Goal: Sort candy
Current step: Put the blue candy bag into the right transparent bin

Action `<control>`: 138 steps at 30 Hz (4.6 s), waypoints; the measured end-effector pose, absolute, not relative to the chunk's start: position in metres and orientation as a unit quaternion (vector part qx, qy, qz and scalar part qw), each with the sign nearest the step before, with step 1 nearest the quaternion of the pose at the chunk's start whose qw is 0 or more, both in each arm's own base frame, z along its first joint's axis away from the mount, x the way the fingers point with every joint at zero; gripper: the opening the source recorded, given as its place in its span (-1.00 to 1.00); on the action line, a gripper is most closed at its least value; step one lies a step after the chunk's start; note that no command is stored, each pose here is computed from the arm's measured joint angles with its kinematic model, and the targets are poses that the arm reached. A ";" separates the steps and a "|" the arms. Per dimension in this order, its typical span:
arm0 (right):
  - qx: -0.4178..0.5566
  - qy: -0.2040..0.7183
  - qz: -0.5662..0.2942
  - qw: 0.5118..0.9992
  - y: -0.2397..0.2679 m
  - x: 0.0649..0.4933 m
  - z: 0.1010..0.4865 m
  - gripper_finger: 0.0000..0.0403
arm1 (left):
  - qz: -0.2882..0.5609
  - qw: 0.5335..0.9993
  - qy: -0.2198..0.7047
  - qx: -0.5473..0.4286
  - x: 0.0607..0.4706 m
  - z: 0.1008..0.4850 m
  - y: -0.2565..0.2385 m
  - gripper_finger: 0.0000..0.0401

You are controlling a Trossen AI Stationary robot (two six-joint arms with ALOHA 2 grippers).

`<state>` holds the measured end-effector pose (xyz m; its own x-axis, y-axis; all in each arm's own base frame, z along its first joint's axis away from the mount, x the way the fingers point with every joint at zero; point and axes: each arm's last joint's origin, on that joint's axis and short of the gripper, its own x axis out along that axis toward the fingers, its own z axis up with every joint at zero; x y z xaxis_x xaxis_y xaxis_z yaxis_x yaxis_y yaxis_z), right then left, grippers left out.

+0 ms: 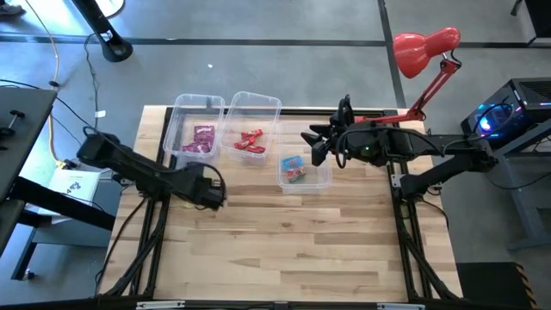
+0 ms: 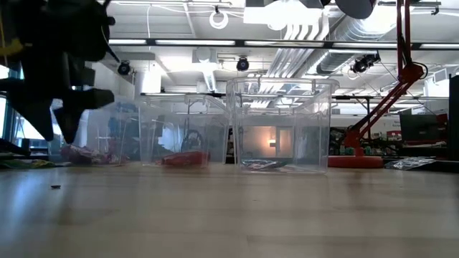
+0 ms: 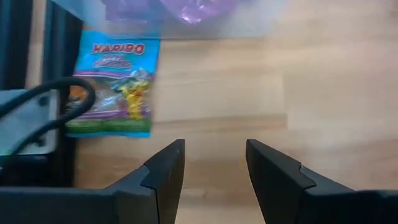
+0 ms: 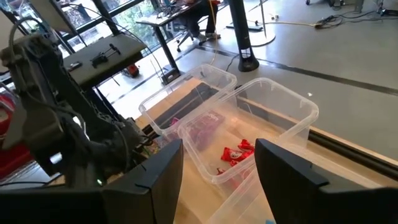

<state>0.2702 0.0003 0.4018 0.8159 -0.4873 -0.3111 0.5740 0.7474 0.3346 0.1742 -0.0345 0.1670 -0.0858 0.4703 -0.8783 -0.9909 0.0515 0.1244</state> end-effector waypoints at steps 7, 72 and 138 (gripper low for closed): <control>0.214 0.112 -0.276 0.930 0.001 0.270 0.400 -0.04 | 0.729 0.521 0.286 -0.341 0.174 0.145 -0.037 -0.25; 0.251 0.175 -0.281 0.910 -0.028 0.266 0.388 -0.04 | 0.312 0.463 0.819 -0.132 0.175 0.137 0.069 -0.33; 0.212 0.100 -0.234 0.944 -0.025 0.255 0.415 -0.04 | -0.034 0.938 0.283 -0.197 0.302 0.338 -0.002 -1.00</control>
<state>0.2553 -0.0250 0.4147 0.8702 -0.3995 -0.2882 0.4844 0.8004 0.3530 0.3025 -0.0021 0.3382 0.8371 -0.1750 -0.5183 -0.0482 0.9202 -0.3884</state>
